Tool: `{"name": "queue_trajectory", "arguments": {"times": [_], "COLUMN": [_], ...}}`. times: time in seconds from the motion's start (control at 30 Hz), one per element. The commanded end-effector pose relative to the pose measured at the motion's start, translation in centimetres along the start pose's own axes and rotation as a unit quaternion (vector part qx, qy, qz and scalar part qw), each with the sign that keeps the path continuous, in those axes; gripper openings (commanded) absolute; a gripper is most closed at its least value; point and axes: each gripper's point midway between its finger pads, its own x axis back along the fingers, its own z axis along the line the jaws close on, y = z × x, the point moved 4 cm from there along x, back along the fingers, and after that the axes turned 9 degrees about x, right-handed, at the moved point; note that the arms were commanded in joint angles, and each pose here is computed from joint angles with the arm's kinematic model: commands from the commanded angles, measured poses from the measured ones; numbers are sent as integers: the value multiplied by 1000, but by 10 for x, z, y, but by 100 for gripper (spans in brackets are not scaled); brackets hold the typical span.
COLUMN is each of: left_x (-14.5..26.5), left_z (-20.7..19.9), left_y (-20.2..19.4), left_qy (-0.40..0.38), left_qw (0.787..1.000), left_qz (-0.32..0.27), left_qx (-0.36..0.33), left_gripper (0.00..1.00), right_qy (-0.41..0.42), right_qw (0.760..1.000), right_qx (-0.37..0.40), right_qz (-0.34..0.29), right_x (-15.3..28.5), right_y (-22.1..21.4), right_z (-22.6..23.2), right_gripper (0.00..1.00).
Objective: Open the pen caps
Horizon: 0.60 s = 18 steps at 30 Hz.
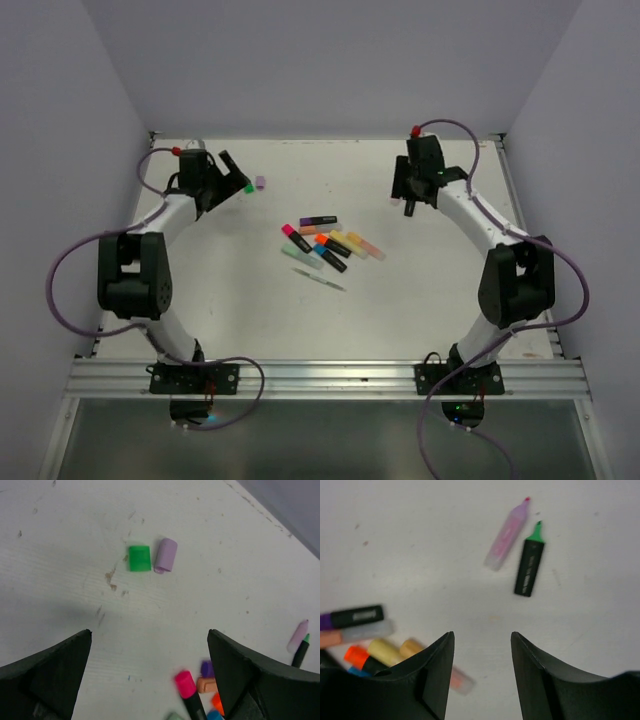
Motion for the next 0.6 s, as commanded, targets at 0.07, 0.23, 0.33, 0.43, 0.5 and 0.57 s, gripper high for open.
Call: {"name": "queue_trajectory", "arguments": {"times": [0.07,0.23,0.33,0.43,0.5,0.57], "left_x": [69,101,118,131,137,140], "left_z": [-52,-74,-75,-74,-73,-71], "left_y": [-7,-73,-97,-103,-103,-102], "left_qy": [-105,-140,-181,-203,-204,-202], "left_qw": [991,990,983,979,979,979], "left_qz": [-64,-23,0,6,4,-2], "left_qx": [52,12,9,1,-6,-13], "left_gripper": [100,100,100,100,100,100], "right_qy": [101,121,107,113,123,123], "right_qw": [990,983,983,980,979,978], "right_qx": [82,110,116,123,124,127], "right_qz": [52,83,93,104,106,108], "right_x": [34,41,39,33,29,25], "right_y": [-61,-109,-123,-133,-137,-140], "right_z": [64,61,54,55,58,58], "right_gripper": [52,51,50,50,49,49]}}
